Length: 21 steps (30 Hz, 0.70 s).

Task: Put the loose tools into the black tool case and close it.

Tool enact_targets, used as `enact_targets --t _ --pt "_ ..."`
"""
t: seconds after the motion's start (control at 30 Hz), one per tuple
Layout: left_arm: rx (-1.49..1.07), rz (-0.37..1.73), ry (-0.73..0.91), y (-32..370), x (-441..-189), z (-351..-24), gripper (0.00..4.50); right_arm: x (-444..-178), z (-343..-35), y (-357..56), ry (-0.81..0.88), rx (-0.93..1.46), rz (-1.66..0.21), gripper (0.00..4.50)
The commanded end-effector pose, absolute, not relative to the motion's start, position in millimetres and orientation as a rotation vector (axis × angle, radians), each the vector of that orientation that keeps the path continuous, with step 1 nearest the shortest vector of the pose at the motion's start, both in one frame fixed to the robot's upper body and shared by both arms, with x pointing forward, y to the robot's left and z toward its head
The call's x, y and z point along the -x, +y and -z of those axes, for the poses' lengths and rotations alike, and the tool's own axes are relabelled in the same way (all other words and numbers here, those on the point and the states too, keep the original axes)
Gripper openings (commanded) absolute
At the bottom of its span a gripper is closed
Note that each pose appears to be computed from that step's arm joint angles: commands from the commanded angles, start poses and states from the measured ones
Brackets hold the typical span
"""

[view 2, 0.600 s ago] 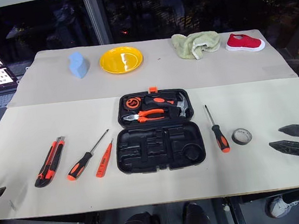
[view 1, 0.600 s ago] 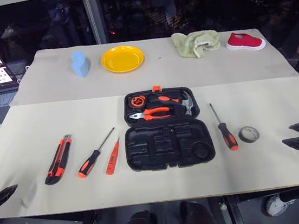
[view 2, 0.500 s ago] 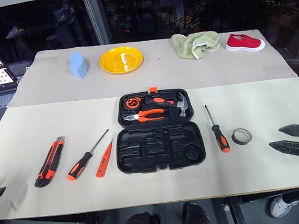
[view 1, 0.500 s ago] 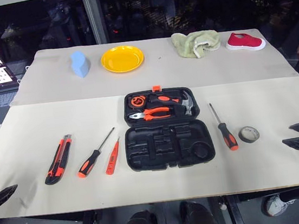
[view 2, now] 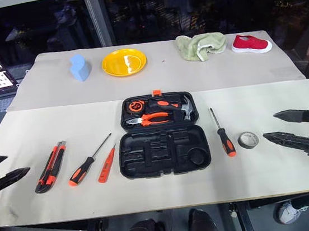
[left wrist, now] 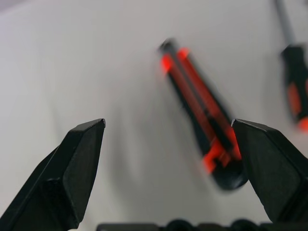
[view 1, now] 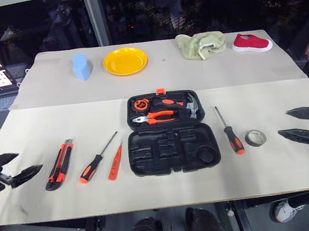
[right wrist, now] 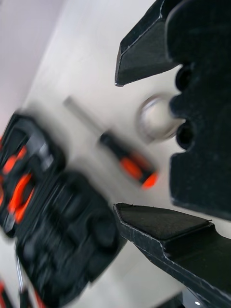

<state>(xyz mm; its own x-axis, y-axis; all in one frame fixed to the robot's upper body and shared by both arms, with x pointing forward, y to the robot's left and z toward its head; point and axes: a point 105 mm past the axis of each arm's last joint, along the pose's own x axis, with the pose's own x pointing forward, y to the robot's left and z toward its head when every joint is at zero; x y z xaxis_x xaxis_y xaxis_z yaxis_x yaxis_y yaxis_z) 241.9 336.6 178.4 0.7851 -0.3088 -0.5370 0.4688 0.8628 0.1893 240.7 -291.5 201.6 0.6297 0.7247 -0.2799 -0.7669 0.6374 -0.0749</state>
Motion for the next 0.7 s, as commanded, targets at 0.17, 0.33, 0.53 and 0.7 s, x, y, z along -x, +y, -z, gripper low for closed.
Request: enact_targets --t 0.17,0.33,0.53,0.7 --pt "-0.354 0.543 0.701 272.2 -251.2 -174.8 4.5 -215.6 -218.0 -188.3 0.099 0.271 -1.171 4.49" --pt "-0.411 0.569 0.759 257.0 -258.1 -163.8 4.5 -202.5 -217.1 -141.9 0.04 0.279 -1.306 4.49" --pt "-0.494 0.577 0.846 251.1 -262.1 -142.5 4.5 -200.4 -218.5 -115.0 -0.012 0.255 -1.362 4.49" --pt "-0.496 0.581 0.896 245.3 -272.1 -128.0 4.5 -199.7 -216.6 -97.6 -0.038 0.221 -1.388 4.49"
